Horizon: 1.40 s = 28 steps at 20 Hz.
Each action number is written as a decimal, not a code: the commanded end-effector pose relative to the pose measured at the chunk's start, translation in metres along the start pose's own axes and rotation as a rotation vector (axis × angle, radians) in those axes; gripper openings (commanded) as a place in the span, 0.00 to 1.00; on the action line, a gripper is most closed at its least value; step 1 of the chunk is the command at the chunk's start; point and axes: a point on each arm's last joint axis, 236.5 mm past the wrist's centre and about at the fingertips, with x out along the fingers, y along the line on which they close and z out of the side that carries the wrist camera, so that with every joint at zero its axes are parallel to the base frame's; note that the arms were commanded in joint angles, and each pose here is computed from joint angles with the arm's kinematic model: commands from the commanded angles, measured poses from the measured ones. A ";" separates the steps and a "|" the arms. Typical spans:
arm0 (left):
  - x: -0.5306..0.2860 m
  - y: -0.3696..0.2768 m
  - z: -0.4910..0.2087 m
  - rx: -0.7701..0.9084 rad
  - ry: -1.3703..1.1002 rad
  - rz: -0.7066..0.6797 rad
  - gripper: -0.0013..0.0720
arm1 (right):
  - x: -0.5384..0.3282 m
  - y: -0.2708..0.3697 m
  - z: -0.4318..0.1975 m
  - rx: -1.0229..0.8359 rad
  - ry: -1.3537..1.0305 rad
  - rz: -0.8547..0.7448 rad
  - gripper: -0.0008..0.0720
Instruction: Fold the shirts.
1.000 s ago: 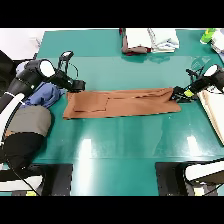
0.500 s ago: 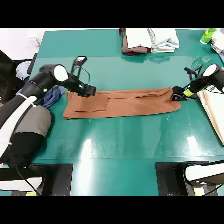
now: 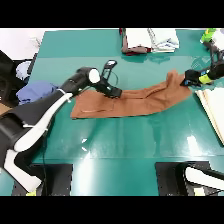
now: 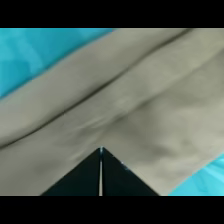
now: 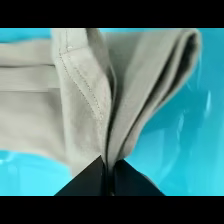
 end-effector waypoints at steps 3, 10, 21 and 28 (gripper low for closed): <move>0.049 -0.055 -0.006 0.022 0.027 -0.131 0.05 | -0.055 0.102 0.017 -0.155 -0.123 0.139 0.03; 0.059 -0.052 -0.013 -0.004 0.055 -0.136 0.05 | -0.073 0.180 0.012 -0.277 -0.174 0.235 0.03; -0.154 0.085 0.074 0.073 -0.144 0.304 0.05 | -0.033 0.272 0.013 -0.308 -0.214 0.375 0.03; -0.356 0.135 0.075 -0.008 -0.428 0.495 0.05 | 0.114 0.420 -0.050 -0.412 -0.178 0.526 0.14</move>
